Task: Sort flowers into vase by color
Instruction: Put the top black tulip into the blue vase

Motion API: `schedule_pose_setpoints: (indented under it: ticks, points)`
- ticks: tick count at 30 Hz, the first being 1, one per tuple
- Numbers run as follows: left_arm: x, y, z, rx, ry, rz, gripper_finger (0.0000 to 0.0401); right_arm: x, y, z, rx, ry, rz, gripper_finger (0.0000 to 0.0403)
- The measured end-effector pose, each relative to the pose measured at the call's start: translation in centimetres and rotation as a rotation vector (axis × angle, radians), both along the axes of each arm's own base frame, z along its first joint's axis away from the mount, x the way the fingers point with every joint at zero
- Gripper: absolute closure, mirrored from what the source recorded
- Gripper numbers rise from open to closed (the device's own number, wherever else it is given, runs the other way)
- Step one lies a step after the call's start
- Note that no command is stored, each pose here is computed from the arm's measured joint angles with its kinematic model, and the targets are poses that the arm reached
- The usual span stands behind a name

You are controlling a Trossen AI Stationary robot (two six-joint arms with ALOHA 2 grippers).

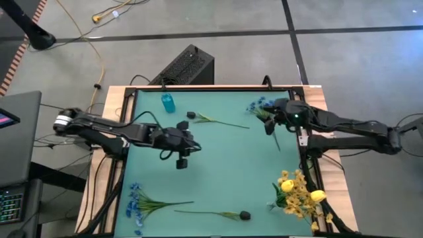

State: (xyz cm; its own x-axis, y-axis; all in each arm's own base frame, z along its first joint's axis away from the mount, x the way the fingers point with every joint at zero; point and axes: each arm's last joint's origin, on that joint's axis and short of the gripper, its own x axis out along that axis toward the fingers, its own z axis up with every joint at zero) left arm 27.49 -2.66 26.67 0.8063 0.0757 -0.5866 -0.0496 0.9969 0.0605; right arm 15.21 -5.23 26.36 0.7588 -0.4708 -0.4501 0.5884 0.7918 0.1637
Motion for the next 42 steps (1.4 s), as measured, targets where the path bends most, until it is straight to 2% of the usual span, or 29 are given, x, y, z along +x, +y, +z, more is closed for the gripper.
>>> schedule_pose_setpoints:
  ticks: [4, 10, 15, 21, 27, 30, 36, 42]
  points:
    - [-1.9, 0.3, -1.6, 0.0, -0.055, 0.02, 0.0326, 1.1, -0.6, -0.8, 0.014, 0.037, -0.011, 0.0131]
    - [-3.4, 0.5, -4.4, 0.015, -0.105, 0.033, 0.0326, 3.3, -0.8, -2.0, 0.024, 0.066, 0.015, 0.0131]
    - [-4.0, 0.6, -5.9, 0.045, -0.072, 0.012, 0.0326, 4.9, -1.3, -3.0, 0.03, 0.073, 0.023, 0.0131]
    - [-4.2, 0.6, -6.6, 0.041, -0.113, 0.011, 0.0326, 7.1, -2.4, -4.4, 0.058, 0.047, 0.099, 0.0131]
    - [-4.5, 0.6, -7.3, 0.006, -0.22, 0.025, 0.0326, 8.0, -3.5, -5.9, 0.083, 0.064, 0.091, 0.0131]
    - [-4.9, 0.6, -7.5, -0.011, -0.22, 0.008, 0.0326, 8.6, -3.6, -6.5, 0.094, 0.061, 0.089, 0.0131]
    - [-5.7, 0.5, -6.6, -0.044, -0.232, -0.028, 0.0326, 10.3, -4.1, -8.6, 0.098, 0.061, 0.095, 0.0131]
    - [-6.2, 0.6, -5.7, 0.011, -0.267, -0.059, 0.0326, 11.5, -5.1, -11.6, 0.11, 0.102, 0.075, 0.0131]
